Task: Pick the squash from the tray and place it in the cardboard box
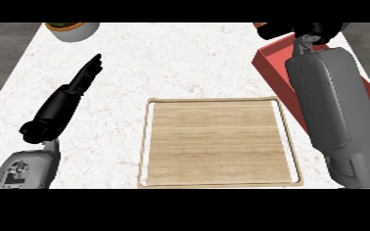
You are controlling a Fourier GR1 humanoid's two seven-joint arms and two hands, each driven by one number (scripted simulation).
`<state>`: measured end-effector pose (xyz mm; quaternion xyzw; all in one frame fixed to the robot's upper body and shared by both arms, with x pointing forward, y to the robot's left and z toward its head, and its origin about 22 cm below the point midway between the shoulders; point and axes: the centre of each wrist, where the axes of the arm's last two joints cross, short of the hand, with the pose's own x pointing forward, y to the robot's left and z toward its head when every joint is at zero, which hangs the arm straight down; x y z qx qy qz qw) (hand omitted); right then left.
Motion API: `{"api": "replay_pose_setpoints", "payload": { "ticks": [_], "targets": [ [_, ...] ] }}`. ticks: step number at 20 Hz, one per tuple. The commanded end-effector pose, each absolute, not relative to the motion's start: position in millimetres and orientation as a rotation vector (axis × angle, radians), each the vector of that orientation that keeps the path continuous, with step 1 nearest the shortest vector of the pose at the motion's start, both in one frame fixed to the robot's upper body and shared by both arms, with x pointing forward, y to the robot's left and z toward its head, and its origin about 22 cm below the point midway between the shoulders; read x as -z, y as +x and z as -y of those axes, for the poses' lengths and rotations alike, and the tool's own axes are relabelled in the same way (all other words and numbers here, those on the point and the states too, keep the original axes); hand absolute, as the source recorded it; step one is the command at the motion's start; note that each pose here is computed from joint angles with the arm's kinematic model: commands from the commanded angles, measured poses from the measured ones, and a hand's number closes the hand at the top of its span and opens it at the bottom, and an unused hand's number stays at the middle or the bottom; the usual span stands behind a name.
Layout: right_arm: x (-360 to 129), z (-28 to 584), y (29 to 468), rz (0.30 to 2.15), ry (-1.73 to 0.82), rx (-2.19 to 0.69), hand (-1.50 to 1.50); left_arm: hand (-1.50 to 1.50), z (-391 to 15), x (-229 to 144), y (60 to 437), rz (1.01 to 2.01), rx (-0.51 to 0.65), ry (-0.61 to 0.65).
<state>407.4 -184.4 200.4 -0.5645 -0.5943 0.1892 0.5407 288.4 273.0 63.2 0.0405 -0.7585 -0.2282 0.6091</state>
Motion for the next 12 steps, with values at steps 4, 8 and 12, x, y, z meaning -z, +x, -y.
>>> {"api": "replay_pose_setpoints", "payload": {
  "ticks": [4, 8, 12],
  "targets": [
    [-194.2, 259.8, 413.8, 1.239, -1.450, -0.490, 1.50, 0.00, -267.8, -74.8, 299.1, 1.748, 0.532, 0.096],
    [-190.5, 307.4, 419.5, 1.097, -1.303, -0.566, 1.50, 0.00, -253.2, -61.7, 293.3, 1.753, 0.538, 0.098],
    [-175.4, 345.7, 417.7, 0.961, -1.162, -0.643, 1.50, 0.00, -264.7, -75.8, 297.8, 1.755, 0.525, 0.088]
  ]
}}
